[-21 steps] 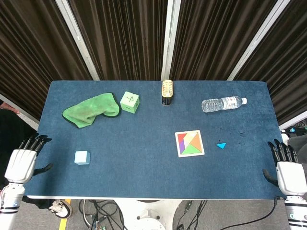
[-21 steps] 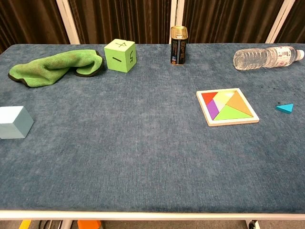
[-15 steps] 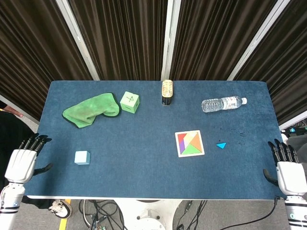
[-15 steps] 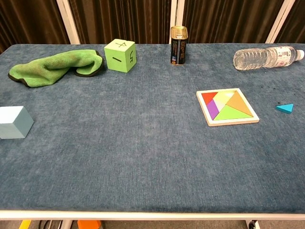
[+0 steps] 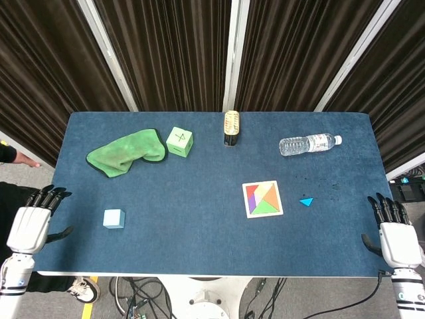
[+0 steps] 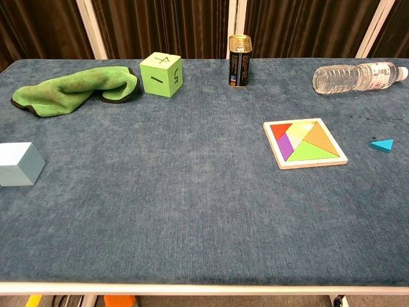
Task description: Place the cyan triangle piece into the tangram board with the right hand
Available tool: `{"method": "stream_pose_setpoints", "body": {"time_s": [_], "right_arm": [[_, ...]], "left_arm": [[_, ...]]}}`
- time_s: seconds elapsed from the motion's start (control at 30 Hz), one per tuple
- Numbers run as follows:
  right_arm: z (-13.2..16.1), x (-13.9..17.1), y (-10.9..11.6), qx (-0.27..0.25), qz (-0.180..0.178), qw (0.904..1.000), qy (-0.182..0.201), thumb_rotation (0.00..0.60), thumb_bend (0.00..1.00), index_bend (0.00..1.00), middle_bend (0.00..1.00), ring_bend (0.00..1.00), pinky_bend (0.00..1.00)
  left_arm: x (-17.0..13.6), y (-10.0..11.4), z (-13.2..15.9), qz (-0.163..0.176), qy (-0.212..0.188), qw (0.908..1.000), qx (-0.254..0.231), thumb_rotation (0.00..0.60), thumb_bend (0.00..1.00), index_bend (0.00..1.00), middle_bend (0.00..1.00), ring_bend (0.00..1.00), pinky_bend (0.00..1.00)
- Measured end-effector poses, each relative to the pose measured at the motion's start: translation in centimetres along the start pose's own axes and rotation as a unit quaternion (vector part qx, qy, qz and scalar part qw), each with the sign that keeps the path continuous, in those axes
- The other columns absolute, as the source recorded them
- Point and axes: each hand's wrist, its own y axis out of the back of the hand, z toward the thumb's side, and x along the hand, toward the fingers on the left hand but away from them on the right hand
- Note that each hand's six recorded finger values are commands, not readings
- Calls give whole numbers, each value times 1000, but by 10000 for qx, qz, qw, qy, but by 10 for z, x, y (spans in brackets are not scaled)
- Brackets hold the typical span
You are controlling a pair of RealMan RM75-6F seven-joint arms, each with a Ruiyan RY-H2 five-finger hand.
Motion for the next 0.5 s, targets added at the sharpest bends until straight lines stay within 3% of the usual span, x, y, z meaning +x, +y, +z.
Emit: {"method": "stream_pose_setpoints", "body": {"time_s": [0.23, 0.5], "right_arm": [[6, -25, 0, 376, 220, 9989, 187, 600, 195, 24, 0, 0, 0], [22, -67, -18, 947, 838, 9910, 436, 600, 191, 11, 0, 0, 0]], "left_arm": [[0, -4, 1, -42, -32, 10000, 58, 600, 74, 256, 195, 116, 210], [4, -3, 5, -41, -78, 9999, 134, 600, 74, 256, 195, 116, 210]]}}
